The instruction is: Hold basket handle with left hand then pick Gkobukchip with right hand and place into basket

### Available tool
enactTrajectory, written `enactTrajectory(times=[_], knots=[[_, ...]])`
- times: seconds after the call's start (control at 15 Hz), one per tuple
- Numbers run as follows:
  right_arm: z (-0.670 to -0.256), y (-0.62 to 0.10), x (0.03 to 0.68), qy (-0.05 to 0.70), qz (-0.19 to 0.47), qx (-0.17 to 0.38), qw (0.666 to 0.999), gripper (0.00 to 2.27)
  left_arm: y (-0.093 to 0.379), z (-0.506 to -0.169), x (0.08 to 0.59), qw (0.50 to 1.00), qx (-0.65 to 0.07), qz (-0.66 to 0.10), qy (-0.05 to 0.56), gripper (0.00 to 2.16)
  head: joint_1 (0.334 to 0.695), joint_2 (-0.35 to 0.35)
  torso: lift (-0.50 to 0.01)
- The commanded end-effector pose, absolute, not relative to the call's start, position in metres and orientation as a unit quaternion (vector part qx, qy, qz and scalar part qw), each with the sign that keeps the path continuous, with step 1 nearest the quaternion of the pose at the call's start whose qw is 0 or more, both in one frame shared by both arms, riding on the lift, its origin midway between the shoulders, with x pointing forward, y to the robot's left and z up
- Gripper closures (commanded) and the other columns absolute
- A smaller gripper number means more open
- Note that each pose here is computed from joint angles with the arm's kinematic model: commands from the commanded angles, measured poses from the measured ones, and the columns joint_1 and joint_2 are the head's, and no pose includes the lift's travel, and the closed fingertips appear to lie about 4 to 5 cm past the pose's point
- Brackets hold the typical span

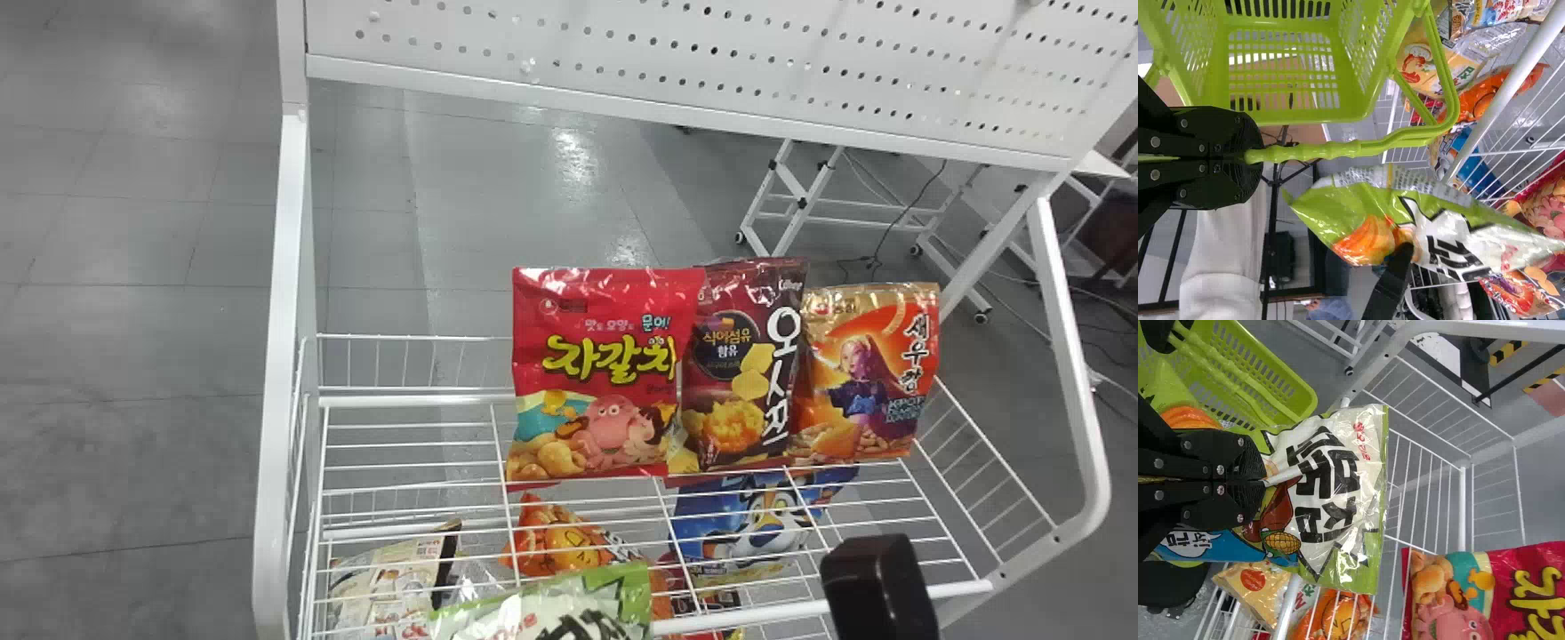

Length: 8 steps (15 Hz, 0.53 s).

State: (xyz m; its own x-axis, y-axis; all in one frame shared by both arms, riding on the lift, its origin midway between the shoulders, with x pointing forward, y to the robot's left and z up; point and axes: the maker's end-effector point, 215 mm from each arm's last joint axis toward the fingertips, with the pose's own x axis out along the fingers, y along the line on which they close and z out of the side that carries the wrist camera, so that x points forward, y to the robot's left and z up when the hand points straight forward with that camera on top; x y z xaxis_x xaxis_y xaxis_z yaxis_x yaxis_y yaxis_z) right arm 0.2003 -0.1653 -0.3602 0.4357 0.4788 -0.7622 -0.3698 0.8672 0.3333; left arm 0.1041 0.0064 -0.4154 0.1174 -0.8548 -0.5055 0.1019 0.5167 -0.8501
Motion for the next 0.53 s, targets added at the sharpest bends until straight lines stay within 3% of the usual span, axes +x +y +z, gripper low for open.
enactTrajectory(times=[0.0,0.47], knots=[[-0.383,-0.161,0.185,0.499,0.254,0.066,0.826,1.99,0.007,-0.414,0.105,0.668,-0.339,-0.359,0.557,2.14,0.695,-0.350,-0.032],[-0.448,-0.144,0.140,0.579,0.265,0.085,0.766,1.99,0.006,-0.413,0.106,0.666,-0.341,-0.362,0.556,2.14,0.695,-0.350,-0.032]])
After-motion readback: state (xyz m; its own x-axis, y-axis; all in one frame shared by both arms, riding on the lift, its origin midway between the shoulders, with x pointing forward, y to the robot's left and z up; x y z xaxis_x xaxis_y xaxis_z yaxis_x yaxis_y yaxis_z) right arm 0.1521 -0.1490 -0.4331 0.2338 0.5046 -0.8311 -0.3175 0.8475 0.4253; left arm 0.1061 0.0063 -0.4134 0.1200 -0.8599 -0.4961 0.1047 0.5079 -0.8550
